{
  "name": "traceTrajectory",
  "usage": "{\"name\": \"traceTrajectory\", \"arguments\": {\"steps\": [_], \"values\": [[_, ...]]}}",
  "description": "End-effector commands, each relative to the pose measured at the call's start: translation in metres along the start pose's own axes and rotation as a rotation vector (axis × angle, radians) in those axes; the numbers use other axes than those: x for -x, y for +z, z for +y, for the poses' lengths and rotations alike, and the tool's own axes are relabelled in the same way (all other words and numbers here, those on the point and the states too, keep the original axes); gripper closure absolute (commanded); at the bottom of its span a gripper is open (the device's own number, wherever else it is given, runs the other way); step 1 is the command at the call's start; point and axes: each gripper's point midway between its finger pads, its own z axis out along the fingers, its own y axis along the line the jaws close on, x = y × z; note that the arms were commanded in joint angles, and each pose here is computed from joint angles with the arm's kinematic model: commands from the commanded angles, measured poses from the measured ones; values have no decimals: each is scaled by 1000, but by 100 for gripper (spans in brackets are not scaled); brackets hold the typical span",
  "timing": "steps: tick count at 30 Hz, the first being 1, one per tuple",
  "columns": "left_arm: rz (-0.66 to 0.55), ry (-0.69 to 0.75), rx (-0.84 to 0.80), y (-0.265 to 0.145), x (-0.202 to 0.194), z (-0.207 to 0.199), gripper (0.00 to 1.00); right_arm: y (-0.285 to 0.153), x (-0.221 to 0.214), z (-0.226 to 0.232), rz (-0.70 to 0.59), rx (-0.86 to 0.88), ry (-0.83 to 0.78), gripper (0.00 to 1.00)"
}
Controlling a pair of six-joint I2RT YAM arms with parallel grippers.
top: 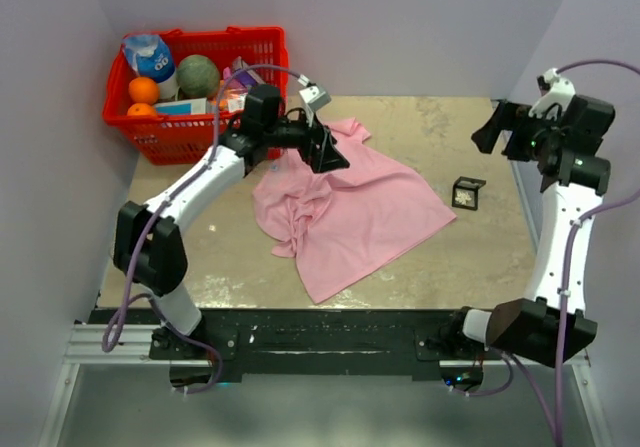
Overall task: Remove the brooch from the garment
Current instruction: Reset both arms
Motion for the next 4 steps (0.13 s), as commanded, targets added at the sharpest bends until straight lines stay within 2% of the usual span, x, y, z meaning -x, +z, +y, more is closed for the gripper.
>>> {"name": "traceTrajectory", "arguments": {"steps": [1, 4], "values": [[-78, 137, 231, -52, 49, 28, 1, -18, 42, 18, -50, 44, 40, 1], [-125, 144, 354, -87, 67, 52, 1, -27, 69, 30, -115, 88, 1, 1]]}}
